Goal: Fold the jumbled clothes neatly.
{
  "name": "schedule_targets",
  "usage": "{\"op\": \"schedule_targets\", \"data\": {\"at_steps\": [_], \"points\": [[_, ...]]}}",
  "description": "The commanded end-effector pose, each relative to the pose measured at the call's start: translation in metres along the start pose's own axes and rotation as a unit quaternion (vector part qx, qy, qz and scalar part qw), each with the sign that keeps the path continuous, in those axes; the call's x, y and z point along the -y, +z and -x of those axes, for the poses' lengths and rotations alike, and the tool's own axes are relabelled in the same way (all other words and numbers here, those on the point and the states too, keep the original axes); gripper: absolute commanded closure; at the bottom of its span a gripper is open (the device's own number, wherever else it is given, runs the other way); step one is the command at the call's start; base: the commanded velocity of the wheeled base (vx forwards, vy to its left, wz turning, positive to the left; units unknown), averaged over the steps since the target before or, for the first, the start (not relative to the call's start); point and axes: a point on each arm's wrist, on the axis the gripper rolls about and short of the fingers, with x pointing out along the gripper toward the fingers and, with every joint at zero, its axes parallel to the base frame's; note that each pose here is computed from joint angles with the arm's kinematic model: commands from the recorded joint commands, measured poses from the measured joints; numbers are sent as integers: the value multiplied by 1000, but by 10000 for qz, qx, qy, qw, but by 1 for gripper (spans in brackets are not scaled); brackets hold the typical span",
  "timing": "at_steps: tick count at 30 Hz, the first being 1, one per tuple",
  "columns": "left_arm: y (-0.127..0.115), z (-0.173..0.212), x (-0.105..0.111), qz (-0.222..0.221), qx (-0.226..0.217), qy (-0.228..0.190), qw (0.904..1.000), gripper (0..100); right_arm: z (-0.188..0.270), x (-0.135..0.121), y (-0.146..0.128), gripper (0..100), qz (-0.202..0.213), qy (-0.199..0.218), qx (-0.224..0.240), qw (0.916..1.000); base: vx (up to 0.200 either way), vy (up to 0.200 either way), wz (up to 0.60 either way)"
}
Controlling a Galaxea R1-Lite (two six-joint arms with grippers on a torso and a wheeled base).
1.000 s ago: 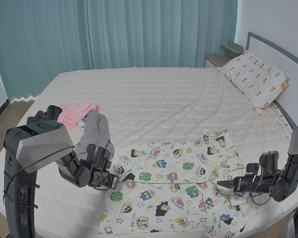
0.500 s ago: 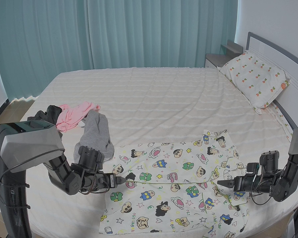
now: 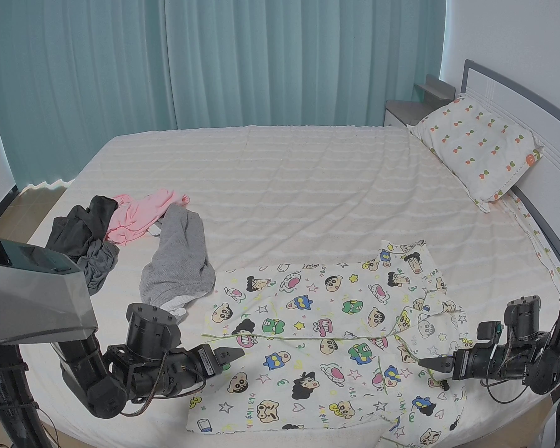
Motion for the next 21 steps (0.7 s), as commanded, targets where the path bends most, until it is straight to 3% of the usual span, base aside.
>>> {"op": "schedule_targets", "data": {"at_steps": [1,5,9,14,18,21], "points": [[-8,7,-3,151,-112,63,9998,0,3,3,-6,0,-102,-60,-128,9998,-200,0,0],[-10,8,-1,475,-145,35,9988,0,0,6,-9,0,-152,-89,-219,9996,-200,0,0],[-17,6,4,506,-263,3,9984,0,-4,7,-12,0,-183,-113,-343,9992,-200,0,0],[-18,-3,9,785,-264,-29,9966,0,-6,8,-14,0,-192,-111,-394,9990,0,0,0],[-26,-29,4,646,321,685,9950,0,-9,6,-13,0,-138,-49,-338,9993,0,0,0],[-36,-39,3,434,457,1069,9923,0,-14,5,-13,0,-173,13,-298,9994,0,0,0]]}}
